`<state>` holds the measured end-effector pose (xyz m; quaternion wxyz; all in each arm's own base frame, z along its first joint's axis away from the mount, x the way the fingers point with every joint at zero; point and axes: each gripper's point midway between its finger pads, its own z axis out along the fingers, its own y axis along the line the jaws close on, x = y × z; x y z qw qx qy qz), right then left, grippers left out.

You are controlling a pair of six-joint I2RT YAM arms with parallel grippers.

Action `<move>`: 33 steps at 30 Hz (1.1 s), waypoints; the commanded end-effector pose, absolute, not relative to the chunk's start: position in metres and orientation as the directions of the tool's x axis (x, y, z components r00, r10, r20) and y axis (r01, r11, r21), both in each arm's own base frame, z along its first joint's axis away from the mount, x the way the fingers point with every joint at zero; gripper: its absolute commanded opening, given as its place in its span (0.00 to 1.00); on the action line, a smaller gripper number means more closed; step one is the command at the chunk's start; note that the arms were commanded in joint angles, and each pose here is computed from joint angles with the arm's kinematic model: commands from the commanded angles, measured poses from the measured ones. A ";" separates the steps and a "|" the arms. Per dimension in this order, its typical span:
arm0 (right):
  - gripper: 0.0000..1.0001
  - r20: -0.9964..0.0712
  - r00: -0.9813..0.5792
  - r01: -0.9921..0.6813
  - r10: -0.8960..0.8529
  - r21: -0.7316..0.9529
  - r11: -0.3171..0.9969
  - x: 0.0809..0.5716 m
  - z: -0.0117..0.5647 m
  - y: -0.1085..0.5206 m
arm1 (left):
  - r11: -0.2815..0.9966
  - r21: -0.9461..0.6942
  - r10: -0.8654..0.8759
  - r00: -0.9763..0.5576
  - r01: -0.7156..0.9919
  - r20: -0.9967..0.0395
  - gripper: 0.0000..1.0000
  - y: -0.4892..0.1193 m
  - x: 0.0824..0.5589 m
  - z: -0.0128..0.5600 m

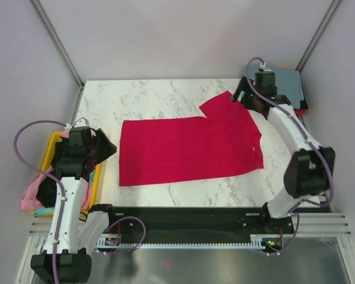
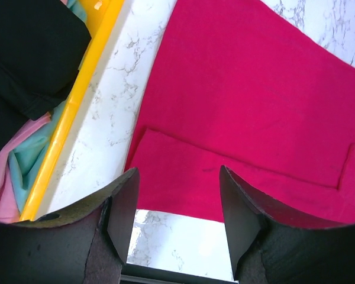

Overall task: Fold and stack the t-shirts
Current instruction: Fold the tshirt

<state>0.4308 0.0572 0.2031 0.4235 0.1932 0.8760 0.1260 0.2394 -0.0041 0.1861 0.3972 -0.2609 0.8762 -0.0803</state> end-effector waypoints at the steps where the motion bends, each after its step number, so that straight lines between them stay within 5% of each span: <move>1: 0.90 -0.746 -0.574 0.170 0.337 0.294 0.940 0.494 0.204 0.067 | 0.895 -0.347 -0.446 -0.562 -0.280 -0.696 0.63 -0.012 0.248 0.191; 7: 0.88 -0.790 -0.567 0.144 0.232 0.182 0.973 0.612 0.166 0.077 | 0.896 -0.367 -0.441 -0.595 -0.249 -0.672 0.62 -0.021 0.251 0.184; 11: 0.86 -0.794 -0.577 0.134 0.191 0.139 0.981 0.648 0.129 0.080 | 0.896 -0.374 -0.439 -0.596 -0.238 -0.673 0.61 -0.023 0.252 0.184; 23: 0.77 -0.805 -0.570 0.147 0.165 0.097 0.984 0.683 0.061 0.073 | 0.894 -0.377 -0.443 -0.596 -0.241 -0.670 0.59 -0.023 0.252 0.183; 29: 0.51 -0.767 -0.622 0.125 0.155 0.099 0.987 0.673 0.029 0.089 | 0.895 -0.378 -0.442 -0.598 -0.239 -0.669 0.59 -0.023 0.252 0.182; 32: 0.25 -0.760 -0.630 0.122 0.160 0.107 0.987 0.671 0.022 0.093 | 0.895 -0.379 -0.442 -0.596 -0.236 -0.670 0.59 -0.024 0.252 0.183; 33: 0.07 -0.760 -0.630 0.129 0.163 0.104 0.986 0.671 0.021 0.092 | 0.895 -0.379 -0.442 -0.598 -0.238 -0.668 0.59 -0.024 0.252 0.182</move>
